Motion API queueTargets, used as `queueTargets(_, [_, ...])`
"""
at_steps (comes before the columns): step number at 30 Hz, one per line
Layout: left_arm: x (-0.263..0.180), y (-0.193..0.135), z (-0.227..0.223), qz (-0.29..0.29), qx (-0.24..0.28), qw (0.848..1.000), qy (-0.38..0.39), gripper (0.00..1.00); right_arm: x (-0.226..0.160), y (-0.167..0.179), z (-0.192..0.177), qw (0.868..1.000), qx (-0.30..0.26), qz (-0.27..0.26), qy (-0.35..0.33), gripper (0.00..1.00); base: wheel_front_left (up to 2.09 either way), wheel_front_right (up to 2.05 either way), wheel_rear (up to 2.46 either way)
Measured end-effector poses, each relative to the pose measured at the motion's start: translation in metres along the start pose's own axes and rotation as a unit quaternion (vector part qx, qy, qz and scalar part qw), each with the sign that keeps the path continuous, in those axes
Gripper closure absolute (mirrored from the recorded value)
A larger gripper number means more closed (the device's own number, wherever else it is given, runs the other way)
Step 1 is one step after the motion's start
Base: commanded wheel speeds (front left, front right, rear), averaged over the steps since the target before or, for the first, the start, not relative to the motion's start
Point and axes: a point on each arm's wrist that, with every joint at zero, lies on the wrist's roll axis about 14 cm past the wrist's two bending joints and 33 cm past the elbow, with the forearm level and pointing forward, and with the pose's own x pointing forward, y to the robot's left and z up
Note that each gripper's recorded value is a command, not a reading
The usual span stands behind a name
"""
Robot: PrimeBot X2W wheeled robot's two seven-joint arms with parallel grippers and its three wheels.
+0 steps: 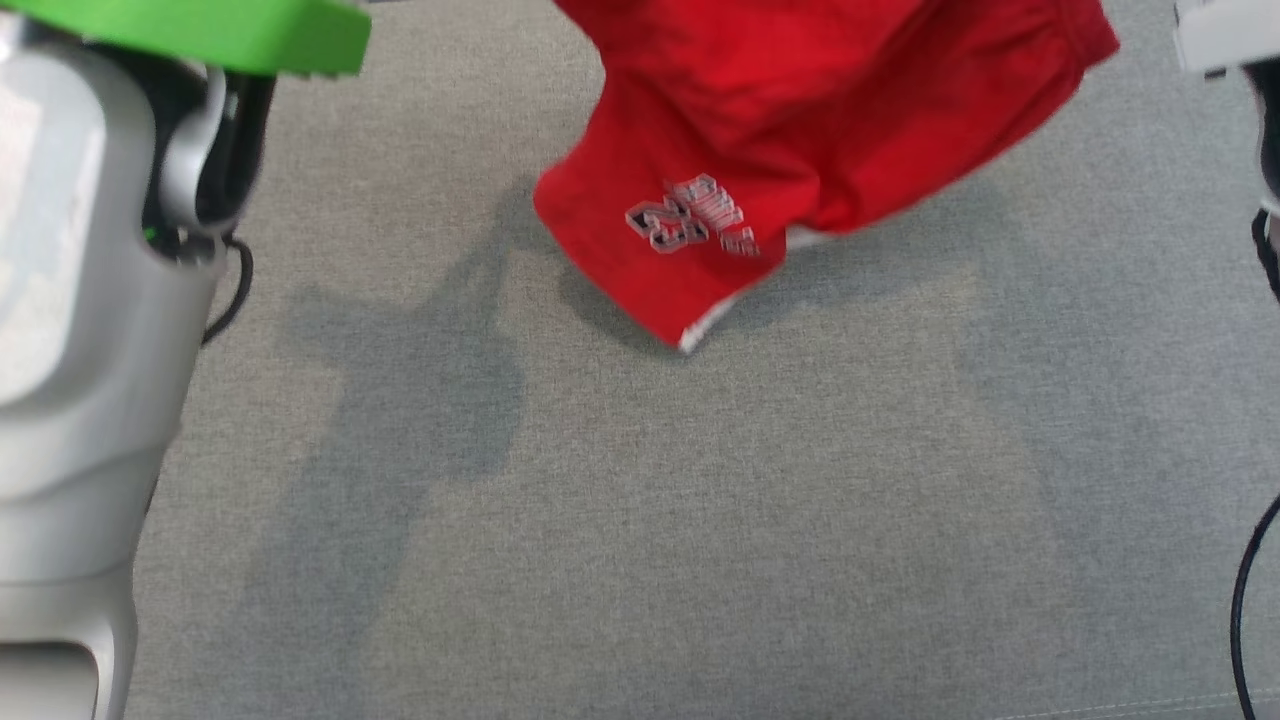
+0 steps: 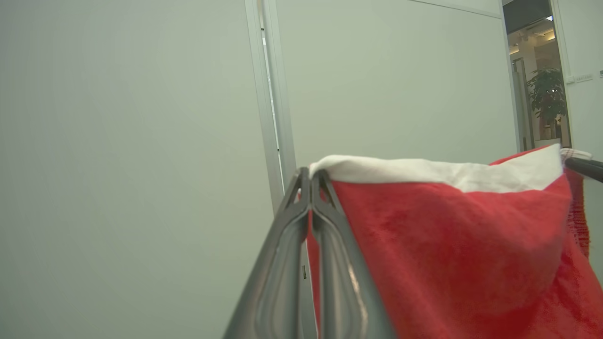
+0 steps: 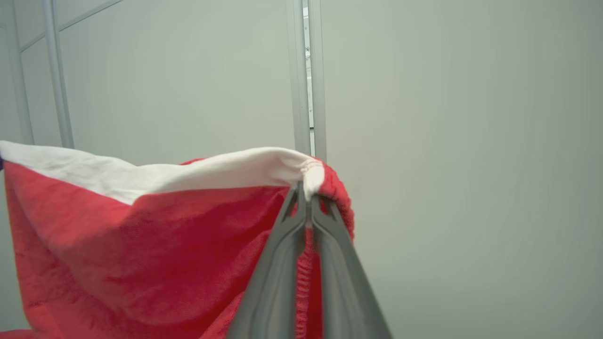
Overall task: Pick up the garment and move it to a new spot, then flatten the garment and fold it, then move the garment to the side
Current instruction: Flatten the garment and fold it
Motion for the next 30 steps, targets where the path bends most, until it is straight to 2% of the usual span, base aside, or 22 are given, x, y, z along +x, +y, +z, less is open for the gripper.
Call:
queueTargets(6, [0.039,0.034,-0.040,0.028,0.005,0.999,0.029,1.00,0.052,0.000,-0.019,1.000,0.008,-0.001,-0.021,1.00,0.00,0.00,0.00])
queueTargets(10, [0.055,0.053,-0.065,0.055,0.003,0.997,0.056,1.00,0.074,-0.005,-0.029,0.999,0.010,-0.016,-0.031,1.00,0.00,0.00,0.00])
queueTargets(13, [0.055,0.057,-0.084,0.065,-0.004,0.994,0.084,1.00,0.078,-0.008,-0.041,0.999,0.011,-0.026,-0.017,1.00,0.00,0.00,0.00])
queueTargets(19, [0.032,0.065,-0.142,0.095,-0.045,0.981,0.164,1.00,0.077,0.003,-0.097,0.998,0.027,-0.027,0.058,1.00,0.00,0.00,0.00])
queueTargets(25, [-0.017,0.056,-0.203,0.114,-0.090,0.962,0.230,1.00,0.045,0.004,-0.170,0.988,0.063,-0.034,0.138,1.00,0.00,0.00,0.00])
queueTargets(28, [-0.066,0.048,-0.235,0.135,-0.118,0.944,0.276,1.00,0.009,0.013,-0.209,0.977,0.105,-0.041,0.183,1.00,0.00,0.00,0.00])
queueTargets(30, [-0.093,0.042,-0.243,0.145,-0.134,0.937,0.287,1.00,-0.019,0.020,-0.226,0.968,0.132,-0.045,0.209,1.00,0.00,0.00,0.00])
